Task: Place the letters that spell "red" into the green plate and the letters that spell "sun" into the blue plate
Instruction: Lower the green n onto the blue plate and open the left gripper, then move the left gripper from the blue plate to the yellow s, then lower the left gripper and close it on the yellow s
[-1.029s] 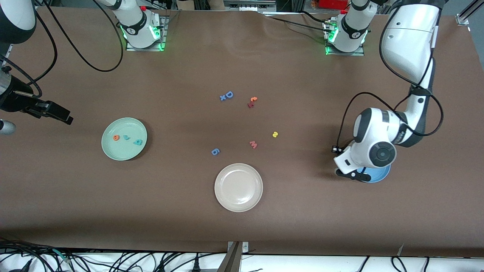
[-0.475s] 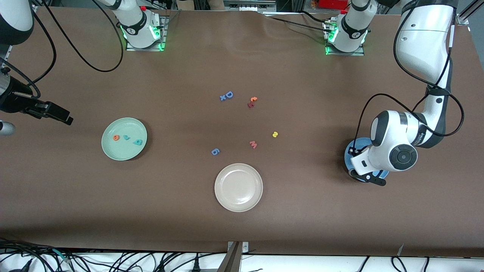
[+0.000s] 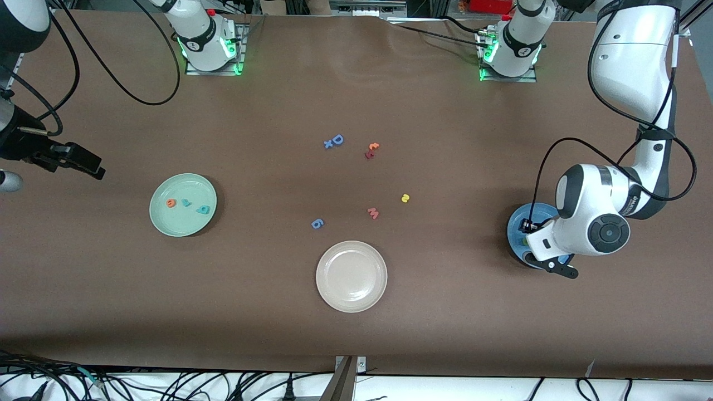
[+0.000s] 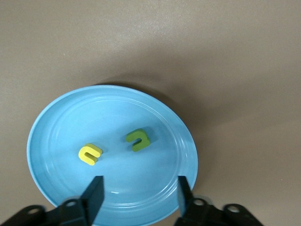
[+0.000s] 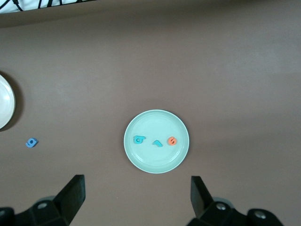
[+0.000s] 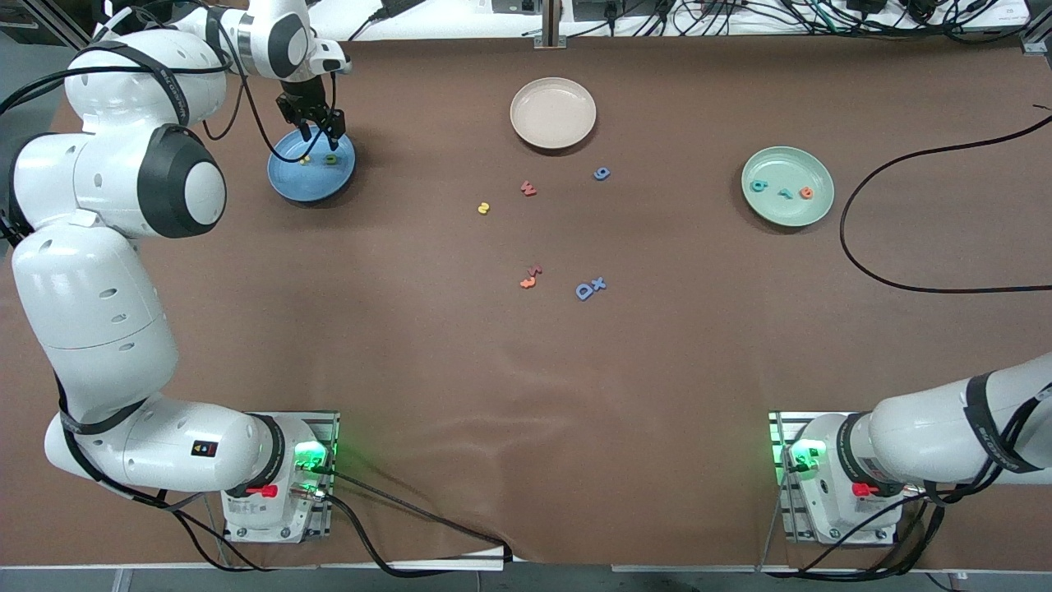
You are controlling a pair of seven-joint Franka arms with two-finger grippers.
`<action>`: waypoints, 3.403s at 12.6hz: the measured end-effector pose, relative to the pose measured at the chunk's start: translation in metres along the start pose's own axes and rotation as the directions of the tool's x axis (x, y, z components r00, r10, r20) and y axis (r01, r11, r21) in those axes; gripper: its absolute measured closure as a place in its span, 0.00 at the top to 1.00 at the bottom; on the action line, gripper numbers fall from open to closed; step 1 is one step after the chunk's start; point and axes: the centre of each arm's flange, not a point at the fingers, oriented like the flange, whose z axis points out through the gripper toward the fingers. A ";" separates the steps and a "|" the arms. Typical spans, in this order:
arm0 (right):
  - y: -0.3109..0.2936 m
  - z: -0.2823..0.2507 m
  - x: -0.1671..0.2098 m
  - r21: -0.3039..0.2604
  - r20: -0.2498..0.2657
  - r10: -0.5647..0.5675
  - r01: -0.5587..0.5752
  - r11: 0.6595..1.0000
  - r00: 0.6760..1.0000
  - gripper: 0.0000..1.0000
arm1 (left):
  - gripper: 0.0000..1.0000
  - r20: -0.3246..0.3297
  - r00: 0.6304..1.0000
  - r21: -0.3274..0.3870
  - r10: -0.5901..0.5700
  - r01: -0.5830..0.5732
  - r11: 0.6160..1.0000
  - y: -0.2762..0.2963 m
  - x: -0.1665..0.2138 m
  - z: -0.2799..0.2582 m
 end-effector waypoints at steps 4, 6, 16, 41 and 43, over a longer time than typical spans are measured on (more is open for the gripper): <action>0.004 0.006 -0.001 -0.001 0.014 0.007 -0.007 1.000 1.000 1.00 | 0.99 -0.010 0.999 -0.048 -0.030 0.030 0.998 -0.005 -0.001 0.001; 0.004 0.009 -0.001 -0.003 0.021 0.011 -0.011 1.000 1.000 1.00 | 1.00 -0.024 0.998 -0.112 -0.051 0.048 0.993 0.003 0.001 0.001; 0.003 0.029 -0.004 -0.010 0.061 0.011 -0.010 1.000 0.998 1.00 | 1.00 0.007 0.982 -0.117 -0.189 0.188 0.975 0.173 0.027 -0.006; 0.001 0.036 0.004 0.005 -0.009 0.010 -0.010 1.000 1.000 1.00 | 0.96 -0.169 0.904 -0.155 -0.393 0.369 0.916 0.349 -0.012 0.065; 0.000 0.038 0.004 0.005 -0.007 0.008 -0.008 1.000 1.000 1.00 | 0.95 -0.174 0.899 -0.159 -0.403 0.378 0.912 0.353 -0.015 0.070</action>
